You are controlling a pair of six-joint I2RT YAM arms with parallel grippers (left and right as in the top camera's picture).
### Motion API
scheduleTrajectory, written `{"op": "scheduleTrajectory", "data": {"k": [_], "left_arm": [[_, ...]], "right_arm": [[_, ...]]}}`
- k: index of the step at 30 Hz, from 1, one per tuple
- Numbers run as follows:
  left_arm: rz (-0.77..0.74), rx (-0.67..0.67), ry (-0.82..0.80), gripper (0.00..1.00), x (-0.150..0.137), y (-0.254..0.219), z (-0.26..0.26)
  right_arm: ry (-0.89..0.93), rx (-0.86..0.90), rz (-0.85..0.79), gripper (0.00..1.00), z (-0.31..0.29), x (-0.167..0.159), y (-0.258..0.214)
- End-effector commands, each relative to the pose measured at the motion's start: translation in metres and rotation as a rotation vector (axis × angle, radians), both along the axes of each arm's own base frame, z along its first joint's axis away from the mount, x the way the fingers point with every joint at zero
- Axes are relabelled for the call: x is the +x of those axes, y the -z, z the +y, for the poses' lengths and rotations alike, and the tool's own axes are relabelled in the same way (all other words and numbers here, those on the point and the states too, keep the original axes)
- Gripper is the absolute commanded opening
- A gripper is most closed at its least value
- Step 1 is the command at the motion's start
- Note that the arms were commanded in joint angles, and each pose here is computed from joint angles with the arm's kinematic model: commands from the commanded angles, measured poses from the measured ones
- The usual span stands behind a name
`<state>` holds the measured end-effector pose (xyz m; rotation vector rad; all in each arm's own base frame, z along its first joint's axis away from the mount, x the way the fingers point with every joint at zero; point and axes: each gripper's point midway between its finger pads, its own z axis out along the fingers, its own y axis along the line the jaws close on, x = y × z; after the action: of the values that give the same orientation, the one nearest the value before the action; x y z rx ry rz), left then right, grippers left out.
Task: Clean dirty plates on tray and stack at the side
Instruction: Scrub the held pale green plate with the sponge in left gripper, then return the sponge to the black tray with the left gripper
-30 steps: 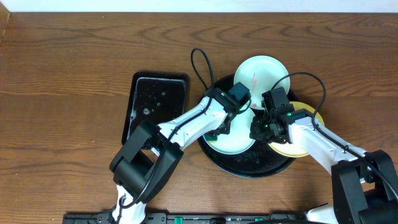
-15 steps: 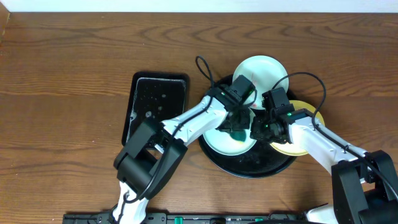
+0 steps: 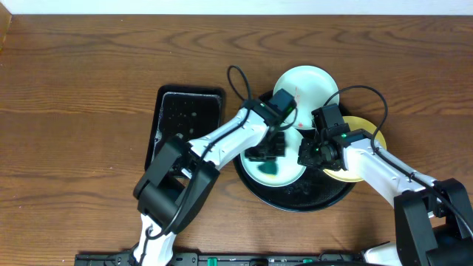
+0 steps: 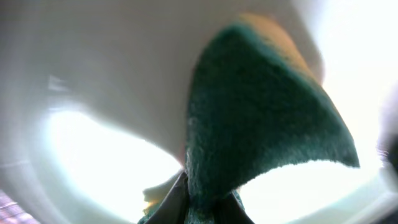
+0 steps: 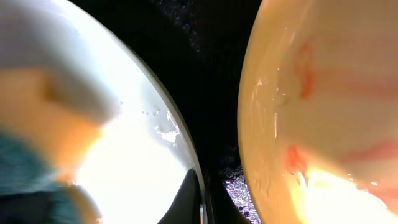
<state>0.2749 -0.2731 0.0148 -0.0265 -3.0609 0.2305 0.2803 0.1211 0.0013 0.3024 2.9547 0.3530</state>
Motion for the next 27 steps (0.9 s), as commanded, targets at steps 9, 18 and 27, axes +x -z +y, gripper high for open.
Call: {"op": "scheduleTrajectory", "data": {"k": [9, 18, 27], "left_arm": [[-0.323, 0.169, -0.095, 0.08, 0.050, -0.078, 0.076], [-0.470, 0.011, -0.118, 0.08, 0.042, -0.171, 0.106], [-0.294, 0.144, -0.345, 0.12, 0.039, -0.124, 0.216]], "right_arm": [[-0.035, -0.107, 0.014, 0.01, -0.020, -0.008, 0.011], [-0.125, -0.141, -0.089, 0.01, -0.023, 0.004, -0.034], [-0.146, -0.332, -0.250, 0.01, -0.039, 0.014, -0.109]]}}
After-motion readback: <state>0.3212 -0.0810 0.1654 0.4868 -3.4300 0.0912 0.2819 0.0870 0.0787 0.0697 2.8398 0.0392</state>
